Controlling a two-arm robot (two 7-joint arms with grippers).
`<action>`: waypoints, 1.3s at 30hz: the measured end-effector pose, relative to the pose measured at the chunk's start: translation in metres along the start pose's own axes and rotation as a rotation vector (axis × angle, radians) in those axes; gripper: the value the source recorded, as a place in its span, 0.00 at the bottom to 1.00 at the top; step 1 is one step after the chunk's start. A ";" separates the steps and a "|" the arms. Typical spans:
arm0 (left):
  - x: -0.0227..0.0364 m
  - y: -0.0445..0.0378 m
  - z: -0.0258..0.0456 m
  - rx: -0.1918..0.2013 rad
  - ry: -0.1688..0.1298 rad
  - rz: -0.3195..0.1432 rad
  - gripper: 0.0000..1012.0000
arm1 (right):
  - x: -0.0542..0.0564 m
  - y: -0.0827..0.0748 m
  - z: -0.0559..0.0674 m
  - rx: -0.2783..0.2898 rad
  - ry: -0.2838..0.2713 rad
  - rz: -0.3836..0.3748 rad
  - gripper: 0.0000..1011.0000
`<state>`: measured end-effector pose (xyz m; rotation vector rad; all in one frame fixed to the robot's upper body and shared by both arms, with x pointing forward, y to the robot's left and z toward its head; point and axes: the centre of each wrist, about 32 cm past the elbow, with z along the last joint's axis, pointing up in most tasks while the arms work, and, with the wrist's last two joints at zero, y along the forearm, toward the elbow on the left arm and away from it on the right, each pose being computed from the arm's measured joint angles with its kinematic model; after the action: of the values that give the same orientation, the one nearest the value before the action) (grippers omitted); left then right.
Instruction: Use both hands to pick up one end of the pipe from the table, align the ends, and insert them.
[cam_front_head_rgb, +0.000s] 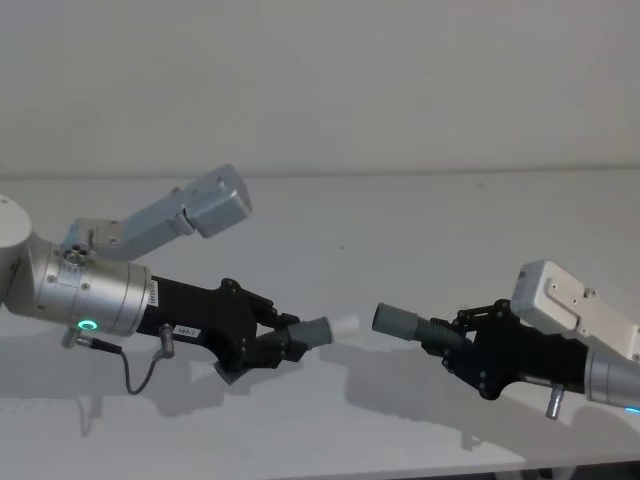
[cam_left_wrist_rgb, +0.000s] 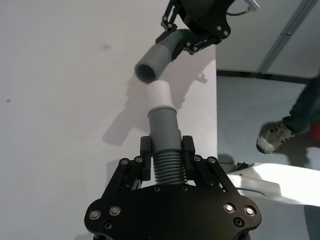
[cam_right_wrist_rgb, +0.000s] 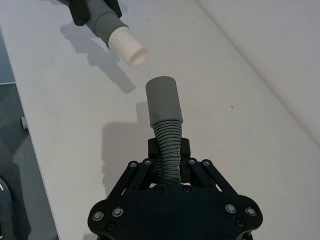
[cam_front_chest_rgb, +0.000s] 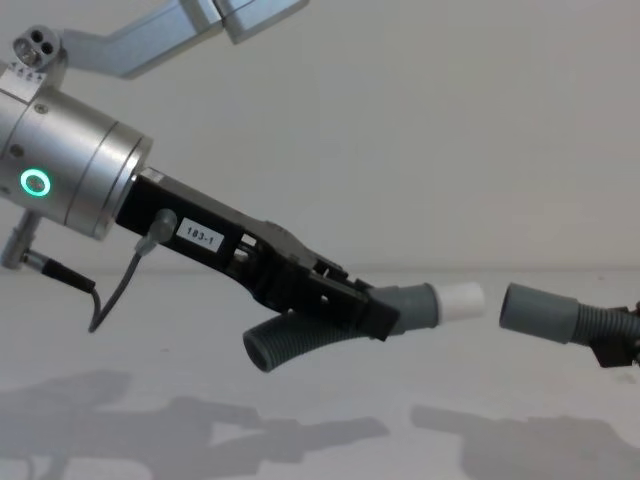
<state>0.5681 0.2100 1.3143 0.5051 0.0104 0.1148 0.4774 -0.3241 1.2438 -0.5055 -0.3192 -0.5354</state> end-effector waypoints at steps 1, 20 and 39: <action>0.0006 -0.0006 0.0009 0.002 -0.002 -0.008 0.32 | 0.001 -0.001 0.000 0.005 -0.002 0.003 0.19; 0.0023 -0.0065 0.0111 0.030 -0.021 -0.064 0.32 | 0.008 -0.008 0.001 0.034 -0.031 0.062 0.19; 0.0015 -0.0073 0.0169 0.047 -0.024 -0.087 0.32 | 0.007 -0.015 0.001 0.019 -0.043 0.092 0.19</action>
<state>0.5711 0.1956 1.3256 0.5524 0.0114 0.0237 0.4747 -0.3377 1.2532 -0.5109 -0.3398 -0.4324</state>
